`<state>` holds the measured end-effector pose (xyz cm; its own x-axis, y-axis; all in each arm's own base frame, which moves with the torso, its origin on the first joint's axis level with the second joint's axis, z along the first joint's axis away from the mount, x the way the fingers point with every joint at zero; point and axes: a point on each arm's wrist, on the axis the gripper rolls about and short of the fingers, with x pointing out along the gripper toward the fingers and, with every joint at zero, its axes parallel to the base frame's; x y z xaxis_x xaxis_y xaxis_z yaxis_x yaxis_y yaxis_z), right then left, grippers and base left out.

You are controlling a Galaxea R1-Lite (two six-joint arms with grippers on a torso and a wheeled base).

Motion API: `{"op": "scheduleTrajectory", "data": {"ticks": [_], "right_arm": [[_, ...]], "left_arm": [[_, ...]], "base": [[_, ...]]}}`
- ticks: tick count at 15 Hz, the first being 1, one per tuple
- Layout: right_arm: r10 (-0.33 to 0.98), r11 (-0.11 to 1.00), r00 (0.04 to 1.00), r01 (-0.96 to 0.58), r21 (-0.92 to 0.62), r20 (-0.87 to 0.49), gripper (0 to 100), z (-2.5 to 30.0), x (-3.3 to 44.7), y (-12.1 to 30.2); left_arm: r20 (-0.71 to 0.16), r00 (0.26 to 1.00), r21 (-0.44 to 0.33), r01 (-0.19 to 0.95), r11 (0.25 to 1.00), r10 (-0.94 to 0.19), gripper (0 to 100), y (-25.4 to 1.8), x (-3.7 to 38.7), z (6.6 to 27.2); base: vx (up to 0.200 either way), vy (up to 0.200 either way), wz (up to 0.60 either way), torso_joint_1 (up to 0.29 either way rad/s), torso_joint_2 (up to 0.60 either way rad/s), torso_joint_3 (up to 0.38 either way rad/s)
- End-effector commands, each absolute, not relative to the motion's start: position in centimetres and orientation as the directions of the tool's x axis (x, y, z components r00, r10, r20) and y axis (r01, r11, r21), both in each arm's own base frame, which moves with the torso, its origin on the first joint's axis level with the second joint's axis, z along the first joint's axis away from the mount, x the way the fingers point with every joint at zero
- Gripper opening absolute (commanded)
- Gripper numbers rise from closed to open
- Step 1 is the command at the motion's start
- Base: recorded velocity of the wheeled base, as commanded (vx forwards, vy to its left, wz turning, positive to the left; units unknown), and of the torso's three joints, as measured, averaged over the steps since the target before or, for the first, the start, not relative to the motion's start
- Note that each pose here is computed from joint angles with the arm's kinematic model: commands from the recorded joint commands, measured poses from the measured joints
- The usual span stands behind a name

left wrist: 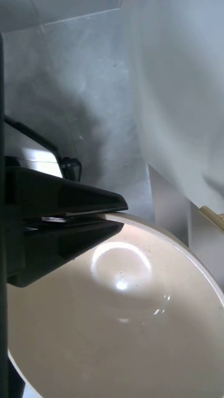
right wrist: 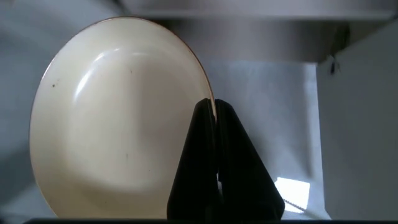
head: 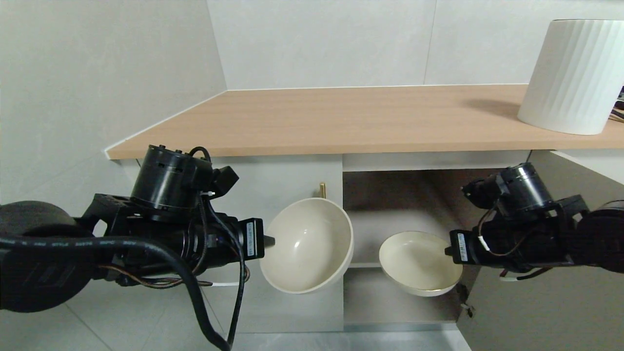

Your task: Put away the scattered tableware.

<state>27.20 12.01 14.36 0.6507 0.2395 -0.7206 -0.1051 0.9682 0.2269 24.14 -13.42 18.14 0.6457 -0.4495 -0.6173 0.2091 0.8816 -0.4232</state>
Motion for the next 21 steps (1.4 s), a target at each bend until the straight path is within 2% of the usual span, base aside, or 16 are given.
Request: {"op": "scheduleTrajectory", "data": {"ticks": [1,4,5,8,15,21], "right_arm": [[0.163,0.980,0.626,-0.013,0.199,-0.762,0,7.8,31.3,13.3],[0.113,0.978,0.672,0.053,0.200,-0.732,0,4.0,33.8,13.7],[0.078,0.980,0.693,0.080,0.184,-0.716,0,1.6,35.3,13.9],[0.014,0.980,0.704,0.132,0.150,-0.710,0,-1.4,37.7,13.8],[-0.102,0.960,0.742,0.248,0.129,-0.662,0,-2.9,41.9,11.7],[-0.129,0.941,0.774,0.293,0.170,-0.620,0,-2.8,43.9,11.6]], "left_arm": [[-0.624,0.640,-0.421,0.208,0.883,-0.448,0,-13.6,24.2,17.9],[-0.630,0.634,-0.419,0.208,0.884,-0.448,0,-13.7,24.3,17.7],[-0.636,0.630,-0.417,0.205,0.885,-0.446,0,-13.8,24.4,17.5],[-0.647,0.617,-0.415,0.207,0.886,-0.447,0,-14.2,24.5,17.0],[-0.652,0.612,-0.413,0.207,0.887,-0.447,0,-14.4,24.6,16.8],[-0.653,0.611,-0.413,0.207,0.887,-0.446,0,-14.4,24.6,16.8]], "base": [[0.000,0.000,0.00,0.000,0.00,0.000],[0.000,0.000,0.00,0.000,0.00,0.000],[0.000,0.000,0.00,0.000,0.00,0.000],[0.000,0.000,0.00,0.000,0.00,0.000],[0.000,0.000,0.00,0.000,0.00,0.000],[0.000,0.000,0.00,0.000,0.00,0.000]]}}
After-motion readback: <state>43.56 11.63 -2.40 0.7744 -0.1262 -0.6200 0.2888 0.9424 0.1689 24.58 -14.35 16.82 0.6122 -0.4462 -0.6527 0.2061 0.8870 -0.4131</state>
